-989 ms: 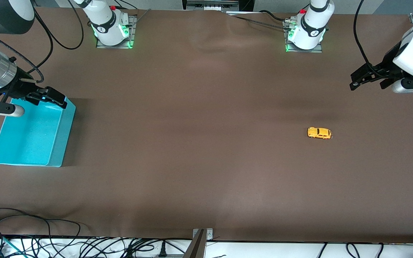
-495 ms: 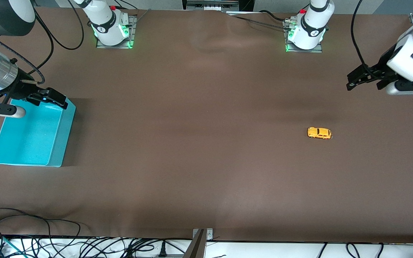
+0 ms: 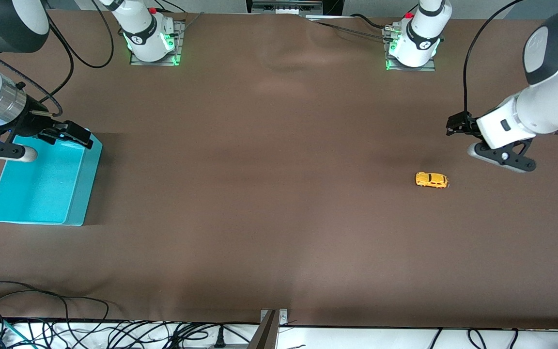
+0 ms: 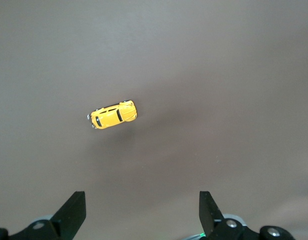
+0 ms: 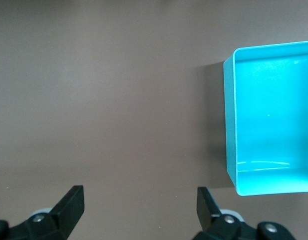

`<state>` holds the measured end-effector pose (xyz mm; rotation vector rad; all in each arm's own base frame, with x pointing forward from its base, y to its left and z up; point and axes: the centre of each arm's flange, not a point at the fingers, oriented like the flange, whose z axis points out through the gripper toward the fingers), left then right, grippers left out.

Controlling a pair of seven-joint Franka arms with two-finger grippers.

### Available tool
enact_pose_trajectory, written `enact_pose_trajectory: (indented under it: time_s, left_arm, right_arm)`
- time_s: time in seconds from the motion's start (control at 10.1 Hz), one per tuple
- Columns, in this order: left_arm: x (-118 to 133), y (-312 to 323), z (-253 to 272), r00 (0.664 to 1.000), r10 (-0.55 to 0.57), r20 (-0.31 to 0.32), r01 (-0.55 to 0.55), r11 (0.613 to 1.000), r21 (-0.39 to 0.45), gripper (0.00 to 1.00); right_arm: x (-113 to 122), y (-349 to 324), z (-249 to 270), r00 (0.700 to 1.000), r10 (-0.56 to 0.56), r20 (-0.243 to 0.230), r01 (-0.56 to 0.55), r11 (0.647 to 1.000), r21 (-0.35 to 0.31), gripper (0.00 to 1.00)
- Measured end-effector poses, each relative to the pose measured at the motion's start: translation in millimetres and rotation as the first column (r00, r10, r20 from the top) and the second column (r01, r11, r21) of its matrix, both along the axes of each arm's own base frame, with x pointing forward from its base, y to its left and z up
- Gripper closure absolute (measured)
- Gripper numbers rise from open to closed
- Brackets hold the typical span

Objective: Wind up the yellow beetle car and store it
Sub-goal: 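Lower the left gripper onto the yellow beetle car and grasp it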

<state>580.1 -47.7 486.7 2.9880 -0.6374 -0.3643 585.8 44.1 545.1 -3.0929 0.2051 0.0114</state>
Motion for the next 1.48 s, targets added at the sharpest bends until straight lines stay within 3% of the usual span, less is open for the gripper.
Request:
enact_pose_trajectory:
  time_s: [0.3,0.69,0.99,1.29,1.48]
  left_arm:
    - [18.3,13.5,-54.5,0.995,-0.081,-0.051,0.079,0.996,-0.028,0.00]
    - [41.9,23.4,-112.0,0.936,-0.352,-0.001,0.350,0.931,-0.106,0.00]
    - [47.0,33.7,-159.5,0.811,-0.580,0.075,0.585,0.801,-0.128,0.00]
    - [34.3,42.0,-203.9,0.635,-0.763,0.118,0.772,0.631,-0.079,0.00]
    - [26.0,40.6,-222.9,0.544,-0.827,0.142,0.839,0.541,-0.063,0.00]
  right_arm:
    - [0.1,0.3,8.8,1.000,0.000,0.006,0.000,1.000,0.000,0.00]
    - [-4.1,2.4,-7.2,0.996,0.008,-0.090,-0.009,1.000,-0.004,0.00]
    - [-2.9,8.9,-10.7,0.995,0.023,-0.094,-0.024,1.000,-0.014,0.00]
    - [-2.7,8.5,-10.2,0.995,0.023,-0.093,-0.025,1.000,-0.019,0.00]
    - [-2.7,8.6,-10.4,0.995,0.024,-0.094,-0.025,0.999,-0.019,0.00]
